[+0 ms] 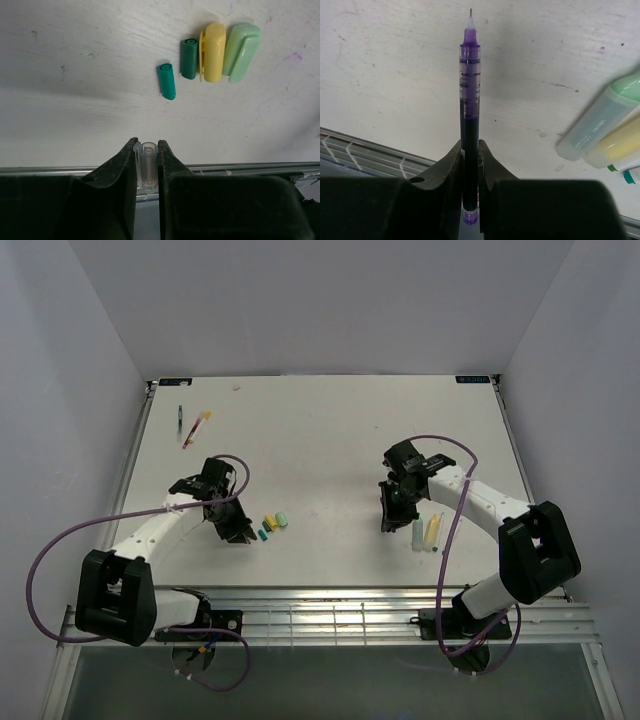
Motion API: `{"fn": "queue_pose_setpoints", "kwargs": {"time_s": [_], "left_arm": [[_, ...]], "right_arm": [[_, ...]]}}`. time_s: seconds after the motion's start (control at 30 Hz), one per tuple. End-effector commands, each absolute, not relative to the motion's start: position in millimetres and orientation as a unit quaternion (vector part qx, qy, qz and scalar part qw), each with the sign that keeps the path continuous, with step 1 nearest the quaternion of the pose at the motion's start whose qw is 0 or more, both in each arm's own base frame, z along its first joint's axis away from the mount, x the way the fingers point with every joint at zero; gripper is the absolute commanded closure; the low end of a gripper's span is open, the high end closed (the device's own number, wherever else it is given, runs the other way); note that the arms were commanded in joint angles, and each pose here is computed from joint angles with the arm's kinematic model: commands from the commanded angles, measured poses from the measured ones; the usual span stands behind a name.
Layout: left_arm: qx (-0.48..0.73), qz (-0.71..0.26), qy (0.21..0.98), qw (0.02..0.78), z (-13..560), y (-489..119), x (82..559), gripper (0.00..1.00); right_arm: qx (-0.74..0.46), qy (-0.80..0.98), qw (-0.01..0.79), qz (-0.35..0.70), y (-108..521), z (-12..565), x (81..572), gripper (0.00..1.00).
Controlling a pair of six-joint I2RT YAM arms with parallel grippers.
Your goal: Open the pen caps
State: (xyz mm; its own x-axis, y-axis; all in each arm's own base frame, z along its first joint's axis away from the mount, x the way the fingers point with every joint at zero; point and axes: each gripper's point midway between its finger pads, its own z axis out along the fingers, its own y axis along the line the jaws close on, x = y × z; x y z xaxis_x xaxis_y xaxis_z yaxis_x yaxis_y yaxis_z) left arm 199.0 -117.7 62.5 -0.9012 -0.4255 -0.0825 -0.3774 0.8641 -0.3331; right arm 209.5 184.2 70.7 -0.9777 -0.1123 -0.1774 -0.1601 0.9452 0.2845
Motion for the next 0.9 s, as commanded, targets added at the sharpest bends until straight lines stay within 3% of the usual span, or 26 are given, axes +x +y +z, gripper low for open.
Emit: {"fn": "queue_pose_setpoints", "kwargs": {"time_s": [0.0, 0.63, 0.77, 0.87], "left_arm": [[-0.215, -0.142, 0.962, 0.089, 58, -112, 201, 0.87], [-0.206, -0.112, 0.970, 0.057, 16, -113, 219, 0.86], [-0.207, -0.107, 0.971, 0.046, 7, -112, 218, 0.83], [-0.207, -0.103, 0.972, 0.040, 3, -112, 217, 0.75]], "right_arm": [[-0.061, 0.987, 0.082, 0.123, 169, 59, 211, 0.92], [-0.030, 0.993, 0.064, 0.096, 138, 29, 194, 0.91], [-0.029, 0.993, 0.060, 0.094, 133, 26, 191, 0.89], [-0.029, 0.994, 0.055, 0.094, 132, 22, 187, 0.87]]}}
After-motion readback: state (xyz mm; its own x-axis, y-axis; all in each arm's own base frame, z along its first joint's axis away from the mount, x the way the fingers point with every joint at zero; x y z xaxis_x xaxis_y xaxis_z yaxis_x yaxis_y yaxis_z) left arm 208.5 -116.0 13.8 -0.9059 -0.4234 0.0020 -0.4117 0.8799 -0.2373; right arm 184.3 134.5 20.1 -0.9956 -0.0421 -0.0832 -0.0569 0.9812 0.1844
